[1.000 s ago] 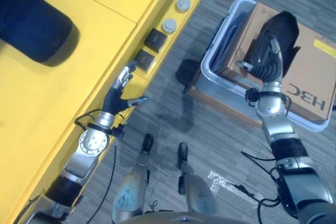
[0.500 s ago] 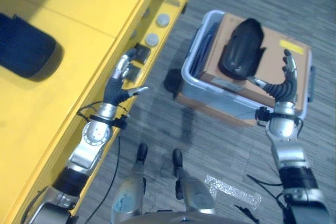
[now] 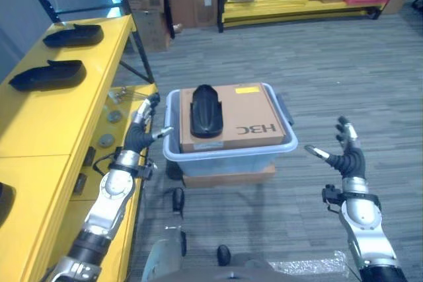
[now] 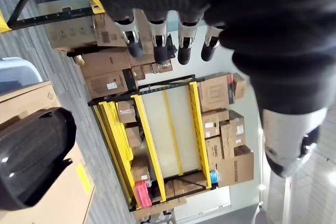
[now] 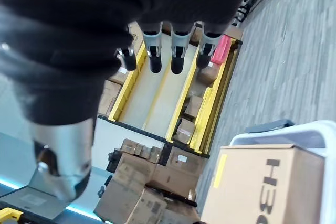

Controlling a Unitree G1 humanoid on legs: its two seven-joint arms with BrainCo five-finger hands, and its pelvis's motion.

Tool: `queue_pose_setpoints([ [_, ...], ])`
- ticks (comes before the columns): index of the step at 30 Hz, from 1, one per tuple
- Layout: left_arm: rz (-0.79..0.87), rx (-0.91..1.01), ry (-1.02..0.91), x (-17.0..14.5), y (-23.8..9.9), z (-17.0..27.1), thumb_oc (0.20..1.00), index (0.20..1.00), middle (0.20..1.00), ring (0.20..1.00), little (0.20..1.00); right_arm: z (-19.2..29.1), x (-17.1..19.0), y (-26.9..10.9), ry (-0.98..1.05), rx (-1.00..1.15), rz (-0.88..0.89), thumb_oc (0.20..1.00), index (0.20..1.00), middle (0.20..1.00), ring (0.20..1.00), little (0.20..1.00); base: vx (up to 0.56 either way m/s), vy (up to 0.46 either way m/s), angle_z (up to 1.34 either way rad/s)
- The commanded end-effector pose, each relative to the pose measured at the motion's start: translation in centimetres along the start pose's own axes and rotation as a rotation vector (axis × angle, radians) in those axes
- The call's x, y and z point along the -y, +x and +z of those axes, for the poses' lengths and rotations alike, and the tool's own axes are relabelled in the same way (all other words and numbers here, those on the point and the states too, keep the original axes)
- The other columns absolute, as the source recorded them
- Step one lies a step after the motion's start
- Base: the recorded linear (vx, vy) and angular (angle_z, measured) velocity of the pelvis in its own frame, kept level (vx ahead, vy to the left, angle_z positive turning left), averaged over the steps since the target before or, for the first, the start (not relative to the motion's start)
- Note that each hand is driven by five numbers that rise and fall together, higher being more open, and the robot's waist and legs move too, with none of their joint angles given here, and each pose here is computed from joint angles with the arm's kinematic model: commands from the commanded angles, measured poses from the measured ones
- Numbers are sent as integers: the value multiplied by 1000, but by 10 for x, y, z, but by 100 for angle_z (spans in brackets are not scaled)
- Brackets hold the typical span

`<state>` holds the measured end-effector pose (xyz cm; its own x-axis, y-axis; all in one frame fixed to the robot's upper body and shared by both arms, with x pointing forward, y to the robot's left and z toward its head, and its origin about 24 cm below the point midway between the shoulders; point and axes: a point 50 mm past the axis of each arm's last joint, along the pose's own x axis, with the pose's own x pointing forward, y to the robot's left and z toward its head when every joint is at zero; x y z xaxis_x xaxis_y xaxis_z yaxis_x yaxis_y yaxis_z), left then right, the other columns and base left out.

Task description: Move parts from the plastic box to the shelf.

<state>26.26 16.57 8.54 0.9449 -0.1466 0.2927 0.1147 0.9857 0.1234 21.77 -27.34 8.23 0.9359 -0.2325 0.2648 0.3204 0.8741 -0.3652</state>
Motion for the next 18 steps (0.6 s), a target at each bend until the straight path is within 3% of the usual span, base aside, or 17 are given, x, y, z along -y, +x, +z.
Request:
queue_pose_setpoints([
  [1, -40, 146, 60, -3, -1, 30, 1000, 1000, 1000, 1000, 1000, 31, 1, 27, -1, 178, -17, 1000, 1000, 1000, 1000, 1000, 99, 234, 11],
  [5, -20, 144, 87, -14, -7, 33, 1000, 1000, 1000, 1000, 1000, 28, -25, 43, 5, 148, 34, 1000, 1000, 1000, 1000, 1000, 3, 195, 35],
  [8, -14, 147, 104, -18, -8, 34, 1000, 1000, 1000, 1000, 1000, 26, -32, 47, -4, 135, 43, 1000, 1000, 1000, 1000, 1000, -20, 49, -52],
  [18, -44, 183, 45, -5, 5, 40, 1000, 1000, 1000, 1000, 1000, 35, -26, 92, -108, 135, -86, 1000, 1000, 1000, 1000, 1000, -47, -23, 39],
])
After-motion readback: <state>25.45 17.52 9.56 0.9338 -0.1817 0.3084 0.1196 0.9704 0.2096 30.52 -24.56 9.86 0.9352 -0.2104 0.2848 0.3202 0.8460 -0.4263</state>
